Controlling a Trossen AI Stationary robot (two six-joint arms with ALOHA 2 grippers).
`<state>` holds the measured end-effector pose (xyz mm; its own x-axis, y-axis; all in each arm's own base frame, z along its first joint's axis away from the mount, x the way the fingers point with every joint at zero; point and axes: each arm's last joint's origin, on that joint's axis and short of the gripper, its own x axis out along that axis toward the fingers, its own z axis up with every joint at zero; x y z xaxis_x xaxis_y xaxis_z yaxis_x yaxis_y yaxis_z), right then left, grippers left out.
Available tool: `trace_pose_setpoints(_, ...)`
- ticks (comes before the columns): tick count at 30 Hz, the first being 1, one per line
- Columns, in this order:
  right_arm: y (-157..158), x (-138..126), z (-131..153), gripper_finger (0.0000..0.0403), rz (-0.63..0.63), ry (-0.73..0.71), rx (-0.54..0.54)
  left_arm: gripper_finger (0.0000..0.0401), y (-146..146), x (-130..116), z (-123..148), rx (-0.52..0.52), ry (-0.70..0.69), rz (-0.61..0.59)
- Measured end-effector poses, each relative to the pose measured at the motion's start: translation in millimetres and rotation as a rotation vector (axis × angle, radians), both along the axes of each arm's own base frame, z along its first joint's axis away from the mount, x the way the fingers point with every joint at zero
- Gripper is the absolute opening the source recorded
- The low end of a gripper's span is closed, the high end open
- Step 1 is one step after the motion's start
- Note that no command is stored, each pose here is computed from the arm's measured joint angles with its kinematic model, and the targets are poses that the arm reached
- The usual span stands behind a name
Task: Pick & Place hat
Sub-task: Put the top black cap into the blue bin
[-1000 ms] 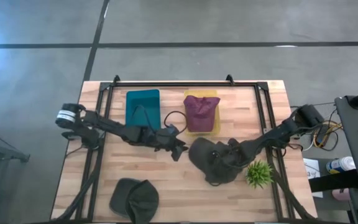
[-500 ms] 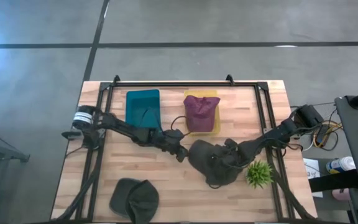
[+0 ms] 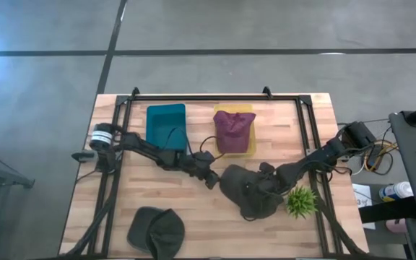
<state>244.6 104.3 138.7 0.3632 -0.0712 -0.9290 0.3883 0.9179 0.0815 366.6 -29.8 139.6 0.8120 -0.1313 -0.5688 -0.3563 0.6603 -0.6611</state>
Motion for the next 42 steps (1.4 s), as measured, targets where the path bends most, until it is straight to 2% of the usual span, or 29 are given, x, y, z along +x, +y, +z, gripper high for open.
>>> trace_pose_setpoints(5, 0.3, 0.1, -0.1, 0.0203, 0.022, 0.003, 0.001, 0.016, 4.4, 2.0, 2.7, 0.042, -0.037, 0.003)
trace_pose_setpoints(11, -0.7, 0.8, 0.2, 0.0203, 0.046, -0.011, -0.044, 0.016, 6.5, 18.4, -0.3, 0.039, -0.113, 0.007)
trace_pose_setpoints(15, -1.0, 1.4, 0.4, 0.0203, 0.039, -0.021, -0.054, 0.016, 3.5, 34.5, -11.6, 0.004, -0.097, -0.028)
trace_pose_setpoints(19, -0.8, 1.6, 0.3, 0.0203, 0.04, -0.022, -0.053, 0.016, 0.8, 49.6, -9.6, -0.043, -0.113, -0.066)
trace_pose_setpoints(25, -0.4, 2.7, 0.9, 0.0203, 0.039, -0.034, -0.052, 0.0128, -3.4, 64.3, 12.6, -0.041, -0.205, -0.182)
trace_pose_setpoints(30, 0.0, 4.1, 1.7, 0.0203, 0.055, -0.047, -0.057, 0.0067, -5.6, 73.8, 28.9, -0.004, -0.268, -0.23)
trace_pose_setpoints(34, 0.9, 3.8, 4.6, 0.0203, 0.061, -0.042, -0.054, 0.0014, -5.7, 77.1, 34.8, -0.002, -0.258, -0.232)
trace_pose_setpoints(38, 4.1, 5.3, 21.6, 0.0203, 0.09, -0.072, -0.05, 0.001, -9.6, 69.2, 53.5, 0.05, -0.217, -0.274)
trace_pose_setpoints(42, 2.6, 0.0, 49.9, 0.0203, 0.146, -0.049, -0.088, 0.0006, -12.2, 49.2, 90.8, 0.185, -0.18, -0.311)
